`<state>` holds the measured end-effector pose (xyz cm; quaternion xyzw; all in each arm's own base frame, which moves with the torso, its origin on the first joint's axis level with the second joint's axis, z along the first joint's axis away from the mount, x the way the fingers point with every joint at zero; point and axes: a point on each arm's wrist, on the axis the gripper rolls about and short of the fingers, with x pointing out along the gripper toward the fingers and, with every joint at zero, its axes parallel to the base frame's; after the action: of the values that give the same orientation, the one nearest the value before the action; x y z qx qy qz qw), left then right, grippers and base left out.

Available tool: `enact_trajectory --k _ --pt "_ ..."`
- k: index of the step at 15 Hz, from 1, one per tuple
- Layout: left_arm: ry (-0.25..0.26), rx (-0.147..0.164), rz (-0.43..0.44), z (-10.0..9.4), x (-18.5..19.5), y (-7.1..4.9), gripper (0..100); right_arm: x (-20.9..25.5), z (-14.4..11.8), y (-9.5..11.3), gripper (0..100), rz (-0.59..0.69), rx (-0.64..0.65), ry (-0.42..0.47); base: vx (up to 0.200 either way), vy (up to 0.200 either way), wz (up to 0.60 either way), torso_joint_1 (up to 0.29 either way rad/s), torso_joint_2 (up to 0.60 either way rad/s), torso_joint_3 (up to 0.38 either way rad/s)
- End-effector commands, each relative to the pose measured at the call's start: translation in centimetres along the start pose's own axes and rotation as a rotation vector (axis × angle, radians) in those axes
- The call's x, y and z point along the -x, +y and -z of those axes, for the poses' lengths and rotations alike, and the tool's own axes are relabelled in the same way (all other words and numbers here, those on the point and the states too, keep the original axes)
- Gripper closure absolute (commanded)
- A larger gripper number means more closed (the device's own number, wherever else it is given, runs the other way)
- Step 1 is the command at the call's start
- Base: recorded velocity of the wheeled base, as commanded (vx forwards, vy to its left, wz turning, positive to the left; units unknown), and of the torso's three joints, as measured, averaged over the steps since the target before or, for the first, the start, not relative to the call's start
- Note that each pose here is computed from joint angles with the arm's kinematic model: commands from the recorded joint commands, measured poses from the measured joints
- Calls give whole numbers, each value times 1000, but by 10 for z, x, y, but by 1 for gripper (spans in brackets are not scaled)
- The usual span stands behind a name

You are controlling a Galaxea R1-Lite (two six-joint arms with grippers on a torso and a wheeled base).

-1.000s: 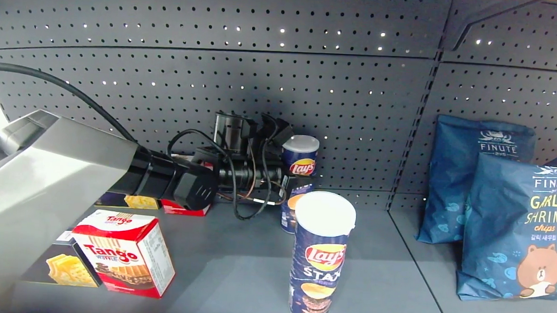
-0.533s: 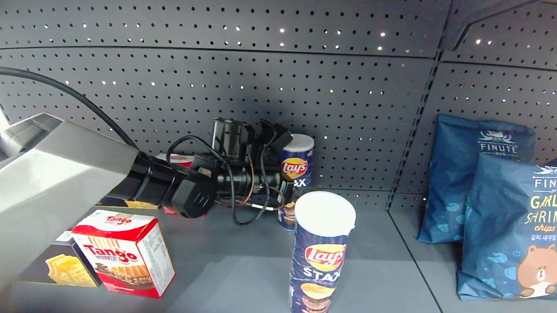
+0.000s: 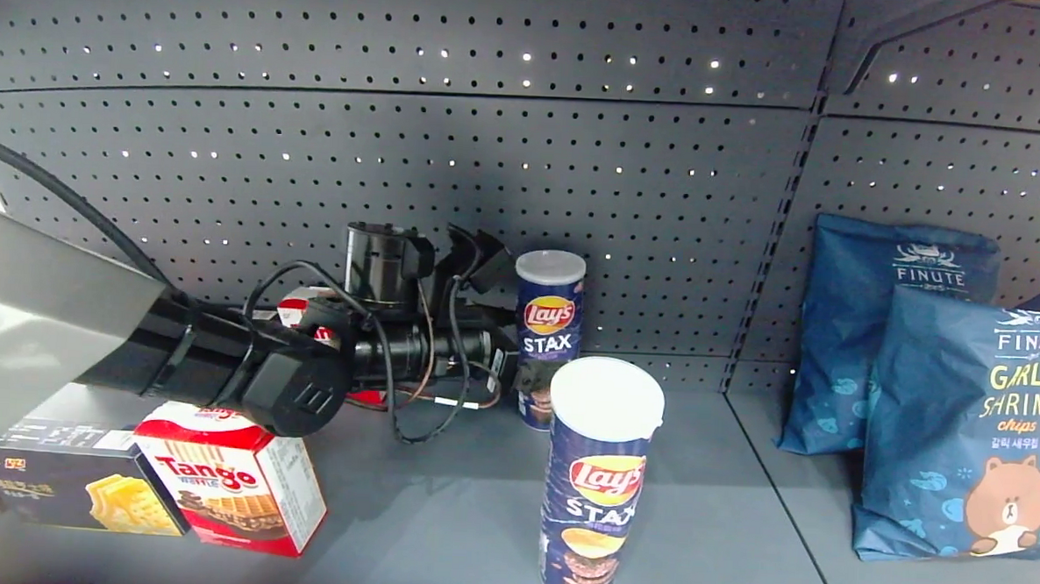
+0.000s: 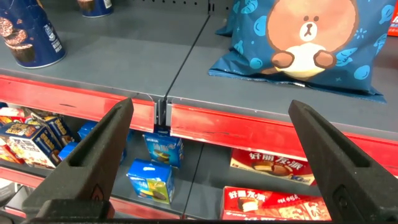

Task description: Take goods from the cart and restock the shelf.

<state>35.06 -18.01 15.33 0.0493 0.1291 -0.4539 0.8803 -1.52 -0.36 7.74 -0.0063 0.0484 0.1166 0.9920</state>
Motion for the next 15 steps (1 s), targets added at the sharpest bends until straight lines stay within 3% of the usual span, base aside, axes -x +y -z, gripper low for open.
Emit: enact_trajectory --k 1,3,9,14,15 --pt "-18 -9 -32 -10 22 -6 0 0 0 0 0 -1 0 2 0 0 0 0 0 0" --pt "-13 -11 -124 -11 35 -6 0 0 0 0 0 -1 0 2 0 0 0 0 0 0" --pt "-4 1 -210 1 61 -12 0 0 0 0 0 -1 0 2 0 0 0 0 0 0" --pt "58 6 -452 9 58 -11 0 0 0 0 0 -1 0 2 0 0 0 0 0 0" --pt "70 5 -468 11 56 -13 0 0 0 0 0 -1 0 2 0 0 0 0 0 0"
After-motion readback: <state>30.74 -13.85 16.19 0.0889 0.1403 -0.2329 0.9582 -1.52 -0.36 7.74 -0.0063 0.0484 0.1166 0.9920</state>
